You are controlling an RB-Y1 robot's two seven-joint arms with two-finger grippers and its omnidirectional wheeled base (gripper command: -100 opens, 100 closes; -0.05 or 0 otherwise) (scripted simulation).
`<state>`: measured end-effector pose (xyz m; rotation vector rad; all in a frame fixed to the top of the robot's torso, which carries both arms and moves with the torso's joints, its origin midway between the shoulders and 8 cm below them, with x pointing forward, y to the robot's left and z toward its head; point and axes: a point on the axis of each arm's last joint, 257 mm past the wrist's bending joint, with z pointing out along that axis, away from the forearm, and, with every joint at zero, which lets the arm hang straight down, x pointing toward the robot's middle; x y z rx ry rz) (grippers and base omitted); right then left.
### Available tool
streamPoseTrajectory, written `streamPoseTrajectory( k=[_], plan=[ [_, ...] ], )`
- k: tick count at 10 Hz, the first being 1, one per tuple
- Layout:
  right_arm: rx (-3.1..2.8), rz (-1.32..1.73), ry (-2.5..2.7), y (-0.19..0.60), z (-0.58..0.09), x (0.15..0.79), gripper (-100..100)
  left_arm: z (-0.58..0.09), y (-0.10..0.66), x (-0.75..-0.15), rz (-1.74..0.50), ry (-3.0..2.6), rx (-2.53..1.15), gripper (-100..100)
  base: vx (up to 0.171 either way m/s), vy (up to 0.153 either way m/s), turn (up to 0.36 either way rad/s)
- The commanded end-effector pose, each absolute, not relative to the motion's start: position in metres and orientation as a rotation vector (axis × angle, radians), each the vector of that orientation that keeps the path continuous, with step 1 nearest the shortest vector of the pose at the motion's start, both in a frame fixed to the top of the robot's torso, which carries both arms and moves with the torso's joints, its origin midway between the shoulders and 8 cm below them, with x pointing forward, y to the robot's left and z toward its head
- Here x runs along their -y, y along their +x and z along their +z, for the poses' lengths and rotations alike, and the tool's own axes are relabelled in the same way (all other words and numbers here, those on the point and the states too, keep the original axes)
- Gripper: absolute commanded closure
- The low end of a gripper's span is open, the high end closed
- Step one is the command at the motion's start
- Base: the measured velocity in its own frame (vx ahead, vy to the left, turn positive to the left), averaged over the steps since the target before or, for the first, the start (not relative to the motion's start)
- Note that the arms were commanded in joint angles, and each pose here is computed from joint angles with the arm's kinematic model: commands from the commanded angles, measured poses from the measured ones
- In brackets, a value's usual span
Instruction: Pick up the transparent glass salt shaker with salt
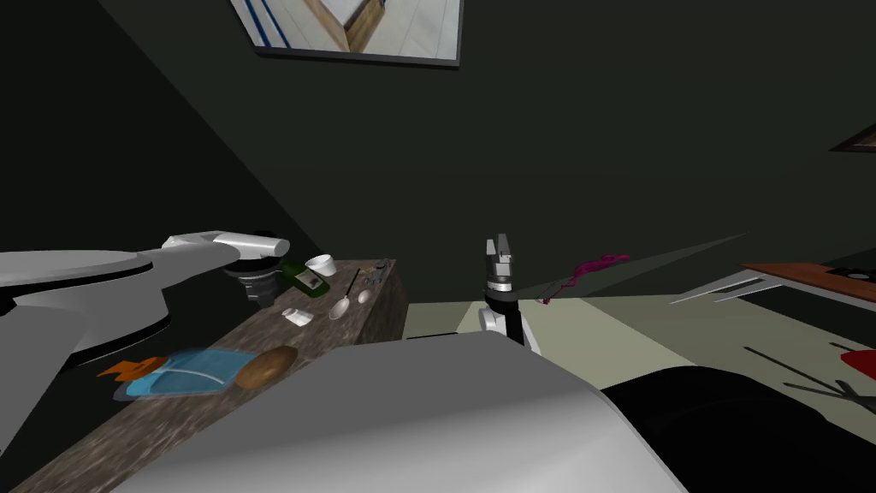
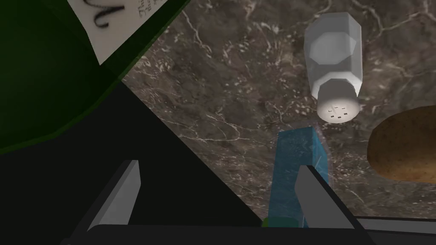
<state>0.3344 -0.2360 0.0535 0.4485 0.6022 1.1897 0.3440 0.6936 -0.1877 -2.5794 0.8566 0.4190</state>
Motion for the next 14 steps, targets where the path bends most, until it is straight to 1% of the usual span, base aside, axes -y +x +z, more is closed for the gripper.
streamPoseTrajectory(
  k=[1,2,4,5,6,8,12,13,14],
  plan=[
    [-0.602,1.190,0.448,0.334,0.053,0.236,0,-0.162,0.348,-0.702,0.380,-2.556,-0.832,-100,0.000,0.000,0.000],
    [-0.602,1.190,0.448,0.334,0.053,0.236,0,-0.146,0.357,-0.706,0.332,-2.555,-0.790,-100,0.000,0.000,0.000],
    [-0.602,1.190,0.448,0.334,0.053,0.236,0,-0.129,0.376,-0.697,0.264,-2.540,-0.820,-100,0.000,0.000,0.000],
    [-0.602,1.190,0.448,0.334,0.053,0.236,0,-0.093,0.345,-0.740,0.328,-2.471,-0.746,-100,0.006,-0.028,-0.251],
    [-0.602,1.190,0.448,0.334,0.054,0.236,0,-0.080,0.340,-0.751,0.358,-2.437,-0.738,-100,0.003,-0.028,-0.132],
    [-0.602,1.190,0.448,0.334,0.053,0.236,0,-0.041,0.306,-0.784,0.391,-2.392,-0.635,-100,0.000,-0.014,0.026],
    [-0.602,1.190,0.448,0.334,0.053,0.236,0,-0.003,0.337,-0.773,0.235,-2.380,-0.621,-100,0.000,0.000,0.003],
    [-0.602,1.190,0.448,0.334,0.053,0.236,0,0.023,0.292,-0.806,0.320,-2.334,-0.548,-100,0.006,-0.032,-0.254],
    [-0.602,1.190,0.448,0.334,0.054,0.236,0,0.033,0.273,-0.816,0.342,-2.304,-0.535,-100,0.004,-0.031,-0.109]
  ],
)
